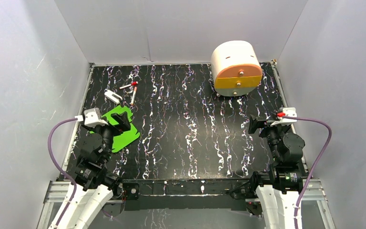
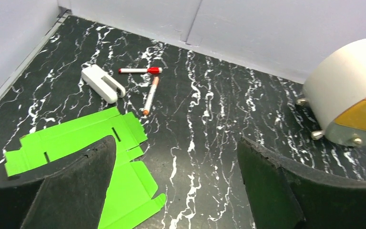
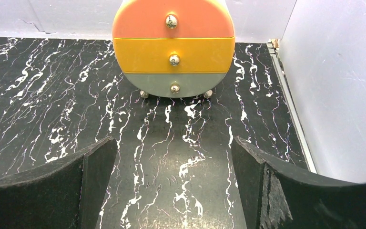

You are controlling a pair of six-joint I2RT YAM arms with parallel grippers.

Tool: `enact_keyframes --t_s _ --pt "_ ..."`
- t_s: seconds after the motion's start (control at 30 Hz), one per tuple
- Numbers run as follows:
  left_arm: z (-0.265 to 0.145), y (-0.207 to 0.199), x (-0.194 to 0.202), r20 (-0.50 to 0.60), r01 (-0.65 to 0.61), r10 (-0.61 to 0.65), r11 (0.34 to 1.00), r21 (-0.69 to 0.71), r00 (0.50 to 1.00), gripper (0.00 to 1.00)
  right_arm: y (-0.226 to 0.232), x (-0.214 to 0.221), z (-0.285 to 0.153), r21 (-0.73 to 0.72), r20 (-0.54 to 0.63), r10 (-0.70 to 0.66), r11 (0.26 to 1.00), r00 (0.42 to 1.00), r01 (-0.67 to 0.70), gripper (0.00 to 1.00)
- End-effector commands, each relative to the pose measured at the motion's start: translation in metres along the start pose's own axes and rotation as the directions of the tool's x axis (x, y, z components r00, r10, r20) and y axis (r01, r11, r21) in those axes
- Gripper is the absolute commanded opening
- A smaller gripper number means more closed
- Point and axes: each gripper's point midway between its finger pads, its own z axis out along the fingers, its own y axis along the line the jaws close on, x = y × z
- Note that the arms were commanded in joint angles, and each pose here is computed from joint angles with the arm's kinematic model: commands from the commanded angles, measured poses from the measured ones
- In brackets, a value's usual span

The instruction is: Fold the paper box

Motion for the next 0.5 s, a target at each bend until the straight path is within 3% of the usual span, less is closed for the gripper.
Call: enact_keyframes --t_s 0.0,0.47 --pt "0.009 0.018 0.006 -0.022 -0.039 0.037 0.993 -0.11 0.999 0.95 -0.001 -0.019 -0.001 0.003 0.071 -0.007 1.0 0.997 0.007 0.99" --pt "0.035 0.004 0.048 -0.265 -0.156 0.129 0.984 -0.084 0.956 0.96 0.012 -0.025 -0.01 -0.05 0.104 -0.003 0.999 0.995 0.008 0.99"
